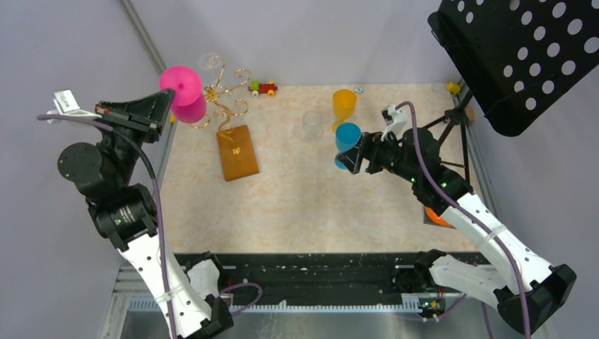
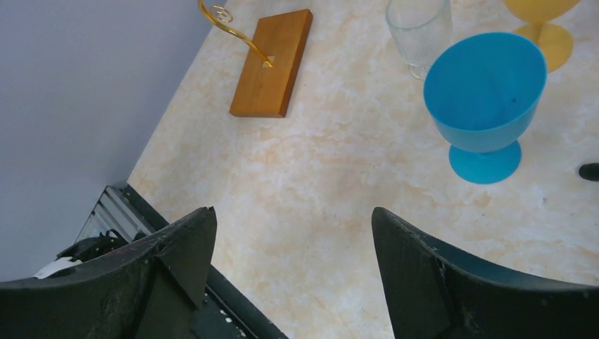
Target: Take the wine glass off the wine glass rack
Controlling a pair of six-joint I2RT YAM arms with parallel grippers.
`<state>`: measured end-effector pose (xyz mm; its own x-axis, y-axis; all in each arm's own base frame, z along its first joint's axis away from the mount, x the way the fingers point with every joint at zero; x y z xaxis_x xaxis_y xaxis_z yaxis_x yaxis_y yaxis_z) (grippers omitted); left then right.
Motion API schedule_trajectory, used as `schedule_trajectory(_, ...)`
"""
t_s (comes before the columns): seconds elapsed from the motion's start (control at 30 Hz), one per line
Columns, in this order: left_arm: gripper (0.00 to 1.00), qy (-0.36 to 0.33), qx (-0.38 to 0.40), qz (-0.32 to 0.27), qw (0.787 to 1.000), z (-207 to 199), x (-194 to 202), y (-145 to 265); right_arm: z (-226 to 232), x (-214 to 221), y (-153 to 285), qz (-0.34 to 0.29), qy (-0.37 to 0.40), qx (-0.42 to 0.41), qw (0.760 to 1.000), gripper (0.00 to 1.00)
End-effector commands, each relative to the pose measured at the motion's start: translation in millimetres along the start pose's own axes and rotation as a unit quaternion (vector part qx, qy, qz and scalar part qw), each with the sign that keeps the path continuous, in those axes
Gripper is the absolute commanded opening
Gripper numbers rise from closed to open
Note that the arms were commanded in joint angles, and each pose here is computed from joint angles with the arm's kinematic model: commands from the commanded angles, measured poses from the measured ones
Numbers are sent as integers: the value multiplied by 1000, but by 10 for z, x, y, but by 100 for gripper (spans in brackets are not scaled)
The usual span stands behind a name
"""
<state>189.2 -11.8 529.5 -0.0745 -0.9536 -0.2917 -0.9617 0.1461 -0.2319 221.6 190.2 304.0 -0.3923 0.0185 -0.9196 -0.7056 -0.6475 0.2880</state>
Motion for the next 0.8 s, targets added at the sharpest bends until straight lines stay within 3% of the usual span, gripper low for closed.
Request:
schedule_trajectory(0.0,0,4,109,88,990,-455,235,103,135,-218,1,-52,-4,-46,998,83)
schedule_trajectory(0.17,0,58,162,130,976,-455,362,78,248,-437,-34,-110,-38,-80,990,83)
schedule_trajectory(0.3,0,103,163,180,965,-246,549,-109,402,-558,-20,-183,-100,-150,966,84)
schedule_trajectory(0.47,0,169,184,266,931,-147,908,-340,512,-669,76,-262,-154,-220,927,83)
schedule_trajectory(0.77,0,308,177,355,864,-15,1347,-536,433,-735,274,-346,-187,-216,894,85)
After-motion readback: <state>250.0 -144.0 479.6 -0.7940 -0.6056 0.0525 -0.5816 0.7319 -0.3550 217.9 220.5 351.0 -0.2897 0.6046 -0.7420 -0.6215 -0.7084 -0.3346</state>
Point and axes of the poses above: each gripper's point midway between its finger pads, its own y axis back along the fingers, its own z axis along the line the jaws close on, x = y × z, the point moved 5 cm from there along y, back along the fingers, and after that the axes turned 13 degrees about y, right-handed, at the moved point
